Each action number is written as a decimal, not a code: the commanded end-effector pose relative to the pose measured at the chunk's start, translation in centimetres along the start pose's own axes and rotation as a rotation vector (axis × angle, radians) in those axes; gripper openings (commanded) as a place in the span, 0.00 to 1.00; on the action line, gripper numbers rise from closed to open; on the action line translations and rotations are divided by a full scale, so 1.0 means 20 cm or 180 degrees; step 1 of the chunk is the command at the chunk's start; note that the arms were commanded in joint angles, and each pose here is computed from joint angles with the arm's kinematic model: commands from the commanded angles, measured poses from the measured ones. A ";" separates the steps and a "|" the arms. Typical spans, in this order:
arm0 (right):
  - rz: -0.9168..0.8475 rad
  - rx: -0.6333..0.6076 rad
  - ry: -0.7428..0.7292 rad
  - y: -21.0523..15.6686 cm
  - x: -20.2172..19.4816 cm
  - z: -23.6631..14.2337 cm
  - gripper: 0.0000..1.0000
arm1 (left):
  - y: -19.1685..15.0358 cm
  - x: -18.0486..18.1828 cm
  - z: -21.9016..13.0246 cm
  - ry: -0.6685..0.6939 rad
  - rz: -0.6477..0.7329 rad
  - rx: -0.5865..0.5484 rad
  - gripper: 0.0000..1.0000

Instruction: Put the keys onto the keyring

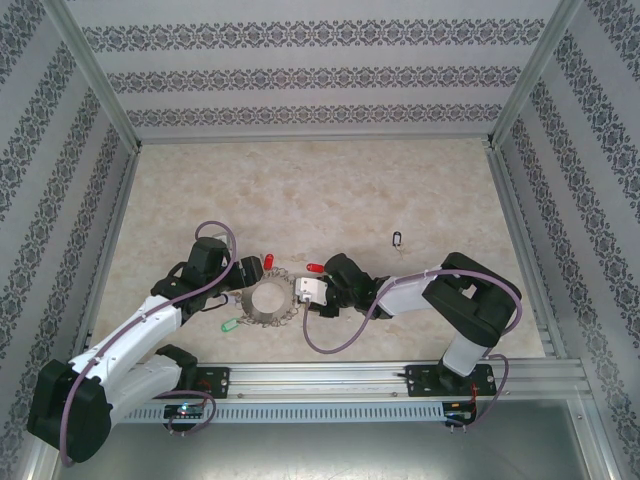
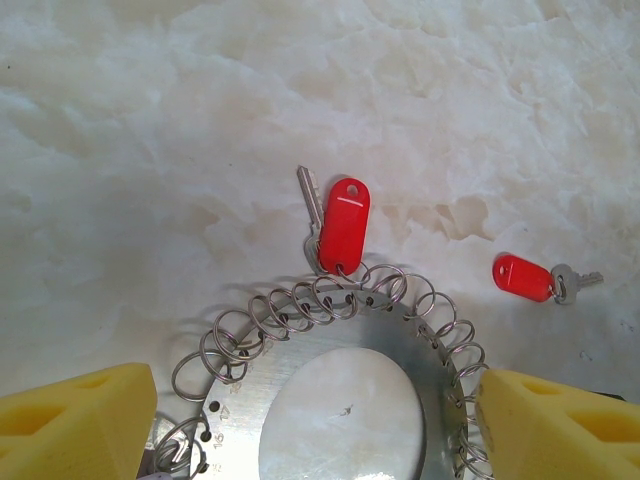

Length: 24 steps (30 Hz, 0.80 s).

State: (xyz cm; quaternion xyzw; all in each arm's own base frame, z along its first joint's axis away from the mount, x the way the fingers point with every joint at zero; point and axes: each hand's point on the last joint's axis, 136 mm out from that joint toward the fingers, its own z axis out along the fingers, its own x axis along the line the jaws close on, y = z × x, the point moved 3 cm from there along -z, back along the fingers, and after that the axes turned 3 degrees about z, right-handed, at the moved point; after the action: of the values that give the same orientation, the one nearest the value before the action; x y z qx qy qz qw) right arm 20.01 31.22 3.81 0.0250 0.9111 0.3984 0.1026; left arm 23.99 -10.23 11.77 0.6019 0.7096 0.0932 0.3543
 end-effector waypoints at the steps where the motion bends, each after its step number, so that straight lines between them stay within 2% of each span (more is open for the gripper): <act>1: 0.0108 -0.0029 -0.0062 0.04 -0.03 -0.03 0.21 | 0.03 0.01 -0.02 0.0073 0.0037 -0.0072 0.84; 6: 0.0242 -0.0048 -0.0270 0.05 -0.11 -0.05 0.21 | 0.04 0.01 -0.02 0.0059 0.0055 -0.0084 0.84; 16: 0.0281 -0.0169 -0.0057 0.10 -0.13 0.02 0.20 | 0.05 0.01 -0.03 0.0081 0.0081 -0.0098 0.84; 24: 0.0341 -0.0127 -0.0026 0.07 -0.10 0.02 0.22 | 0.05 0.02 -0.05 0.0112 0.0077 -0.0121 0.84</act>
State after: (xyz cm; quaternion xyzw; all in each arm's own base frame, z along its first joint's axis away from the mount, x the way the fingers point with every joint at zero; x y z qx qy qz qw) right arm 22.59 32.10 4.98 0.0685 0.9017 0.4146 0.1017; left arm 23.97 -9.91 11.91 0.6014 0.7096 0.1040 0.3522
